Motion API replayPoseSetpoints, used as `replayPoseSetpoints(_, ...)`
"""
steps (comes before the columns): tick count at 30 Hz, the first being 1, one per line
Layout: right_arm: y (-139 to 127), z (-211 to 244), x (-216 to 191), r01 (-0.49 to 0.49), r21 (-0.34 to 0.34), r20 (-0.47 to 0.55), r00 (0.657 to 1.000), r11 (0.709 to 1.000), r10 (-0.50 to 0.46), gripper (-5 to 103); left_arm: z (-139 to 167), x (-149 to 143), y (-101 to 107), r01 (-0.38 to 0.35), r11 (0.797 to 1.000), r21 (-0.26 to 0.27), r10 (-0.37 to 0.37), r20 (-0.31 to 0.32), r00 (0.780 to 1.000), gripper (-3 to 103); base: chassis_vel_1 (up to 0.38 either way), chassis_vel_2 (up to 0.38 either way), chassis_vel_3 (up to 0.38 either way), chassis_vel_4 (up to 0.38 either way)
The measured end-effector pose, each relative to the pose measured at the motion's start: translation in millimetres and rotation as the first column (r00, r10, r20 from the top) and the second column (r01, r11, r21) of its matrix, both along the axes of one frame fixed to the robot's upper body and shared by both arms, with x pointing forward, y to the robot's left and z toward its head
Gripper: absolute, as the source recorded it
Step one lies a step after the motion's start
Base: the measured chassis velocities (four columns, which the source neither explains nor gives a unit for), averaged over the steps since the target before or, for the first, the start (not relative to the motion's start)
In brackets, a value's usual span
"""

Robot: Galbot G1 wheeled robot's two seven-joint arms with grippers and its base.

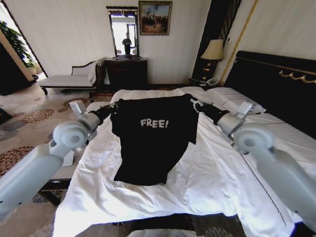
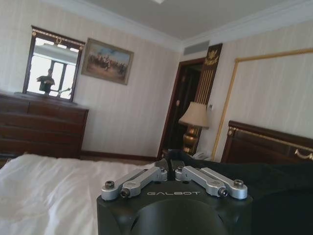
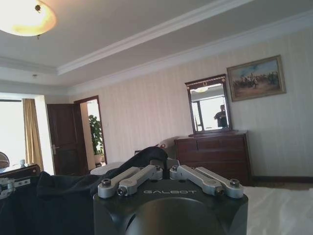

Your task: Fold the clothes on the bed.

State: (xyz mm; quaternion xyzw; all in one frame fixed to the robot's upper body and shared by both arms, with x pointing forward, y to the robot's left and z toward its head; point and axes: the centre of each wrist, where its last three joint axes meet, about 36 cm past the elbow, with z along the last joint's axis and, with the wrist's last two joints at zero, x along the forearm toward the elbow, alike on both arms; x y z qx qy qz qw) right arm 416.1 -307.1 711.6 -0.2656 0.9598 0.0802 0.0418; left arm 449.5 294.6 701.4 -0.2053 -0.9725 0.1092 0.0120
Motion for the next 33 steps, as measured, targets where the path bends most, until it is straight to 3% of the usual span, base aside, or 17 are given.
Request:
replayPoseSetpoints(9,18.7,41.9,-18.9,-0.043,-0.030,0.034,0.998,0.999,0.044,1,48.0,-28.0,9.4,0.022,1.000,-0.008,-0.021,0.076,0.997,2,0.000,0.000,0.000,0.000)
replayPoseSetpoints(17,1.3,66.1,-31.7,0.005,0.012,0.055,0.998,1.000,-0.005,1,80.7,-58.0,18.3,0.010,1.000,0.024,-0.013,0.127,0.992,2,0.000,0.000,0.000,0.000)
replayPoseSetpoints(24,-7.5,69.1,-60.2,0.015,0.025,0.066,0.998,1.000,-0.016,1,79.4,-79.1,4.3,0.058,0.997,0.056,-0.065,0.125,0.990,2,0.000,0.000,0.000,0.000)
replayPoseSetpoints(33,12.6,59.2,-94.8,-0.034,0.004,0.038,0.999,0.999,0.033,1,92.4,-108.4,-4.8,0.108,0.987,0.118,-0.120,0.106,0.987,2,0.000,0.000,0.000,0.000)
